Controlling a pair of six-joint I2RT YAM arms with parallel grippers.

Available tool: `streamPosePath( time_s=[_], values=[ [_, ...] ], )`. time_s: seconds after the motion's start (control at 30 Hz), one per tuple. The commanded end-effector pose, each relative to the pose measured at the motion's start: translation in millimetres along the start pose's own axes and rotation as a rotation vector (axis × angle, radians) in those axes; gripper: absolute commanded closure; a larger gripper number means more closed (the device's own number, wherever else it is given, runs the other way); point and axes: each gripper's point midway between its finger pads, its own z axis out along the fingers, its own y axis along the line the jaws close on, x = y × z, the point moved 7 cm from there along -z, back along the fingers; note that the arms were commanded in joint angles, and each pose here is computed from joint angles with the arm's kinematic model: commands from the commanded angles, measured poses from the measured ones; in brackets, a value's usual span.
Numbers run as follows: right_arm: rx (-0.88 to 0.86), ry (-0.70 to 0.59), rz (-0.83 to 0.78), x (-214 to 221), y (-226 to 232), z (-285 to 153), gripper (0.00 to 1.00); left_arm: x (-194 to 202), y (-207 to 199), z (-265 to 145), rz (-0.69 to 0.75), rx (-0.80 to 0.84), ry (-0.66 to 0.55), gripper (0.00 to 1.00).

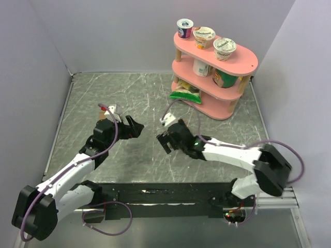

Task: Fold the paper box

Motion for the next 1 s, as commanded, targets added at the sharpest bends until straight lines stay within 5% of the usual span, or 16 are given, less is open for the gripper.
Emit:
streamPosePath(
  time_s=[0.0, 0.4, 0.7, 0.97],
  values=[
    [-0.078, -0.243, 0.237, -49.3, -31.7, -40.3, 0.0, -33.9, 5.8, -4.3, 0.013, -0.002, -0.094, 0.04],
    [0.19, -0.5, 0.63, -14.1, -164.4, -116.9, 0.0, -94.8, 4.7, -52.0, 0.008, 0.01, -0.276, 0.04],
    [0.382, -0.61, 0.64, 4.9, -181.0, -159.8, 0.0, -105.0, -0.9, -65.4, 0.035, -0.026, -0.288, 0.04],
    [0.378, -0.6, 0.65, 7.7, -179.6, -158.1, 0.0, -105.8, -2.1, -65.8, 0.021, -0.021, -0.294, 0.04]
  ],
)
